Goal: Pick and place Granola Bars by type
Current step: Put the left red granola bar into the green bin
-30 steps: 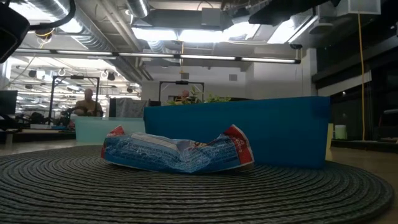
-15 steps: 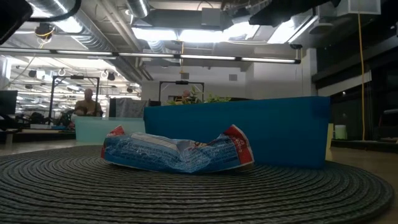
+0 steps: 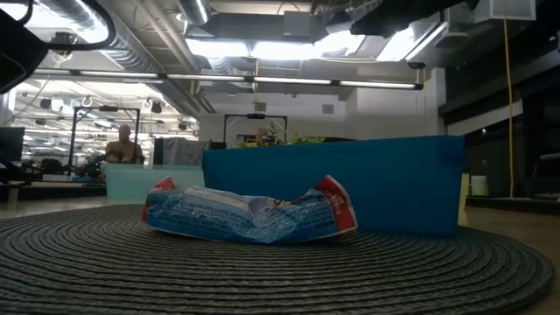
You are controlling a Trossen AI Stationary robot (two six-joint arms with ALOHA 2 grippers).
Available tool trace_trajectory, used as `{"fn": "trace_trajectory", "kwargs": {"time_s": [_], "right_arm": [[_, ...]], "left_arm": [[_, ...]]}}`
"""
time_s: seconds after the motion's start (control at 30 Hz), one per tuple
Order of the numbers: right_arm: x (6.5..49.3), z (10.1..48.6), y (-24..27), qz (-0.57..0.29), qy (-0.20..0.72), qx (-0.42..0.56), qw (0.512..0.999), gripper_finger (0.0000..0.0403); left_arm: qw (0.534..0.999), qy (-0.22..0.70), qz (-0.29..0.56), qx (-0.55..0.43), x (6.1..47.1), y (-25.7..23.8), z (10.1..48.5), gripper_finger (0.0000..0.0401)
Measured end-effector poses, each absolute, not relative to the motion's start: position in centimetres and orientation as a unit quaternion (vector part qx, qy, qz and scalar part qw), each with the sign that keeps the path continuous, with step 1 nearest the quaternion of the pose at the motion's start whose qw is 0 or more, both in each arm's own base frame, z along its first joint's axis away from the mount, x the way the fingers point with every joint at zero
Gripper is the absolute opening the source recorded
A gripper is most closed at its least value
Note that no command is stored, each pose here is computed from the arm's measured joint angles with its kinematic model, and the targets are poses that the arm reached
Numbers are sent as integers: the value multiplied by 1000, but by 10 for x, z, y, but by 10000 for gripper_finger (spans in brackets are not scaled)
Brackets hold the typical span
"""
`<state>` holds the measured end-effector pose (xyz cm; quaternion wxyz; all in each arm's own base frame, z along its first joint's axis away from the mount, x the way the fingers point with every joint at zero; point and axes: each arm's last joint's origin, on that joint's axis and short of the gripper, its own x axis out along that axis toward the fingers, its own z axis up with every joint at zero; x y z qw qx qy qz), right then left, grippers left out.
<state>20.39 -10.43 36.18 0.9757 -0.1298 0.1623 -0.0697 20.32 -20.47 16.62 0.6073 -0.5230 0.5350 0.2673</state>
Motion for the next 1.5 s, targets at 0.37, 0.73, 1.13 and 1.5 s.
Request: {"fn": "trace_trajectory", "kwargs": {"time_s": [0.37,0.73,1.13,1.5], "right_arm": [[204,362,-104,-71,162,-121,977,121],[204,362,-104,-70,161,-132,976,121],[204,362,-104,-69,162,-134,975,121],[204,362,-104,-67,163,-132,975,121]], "left_arm": [[606,546,281,-505,206,-206,153,281],[605,548,289,-500,207,-207,146,181],[604,546,261,-518,213,-209,149,25],[664,508,191,-515,242,-178,209,8]]}}
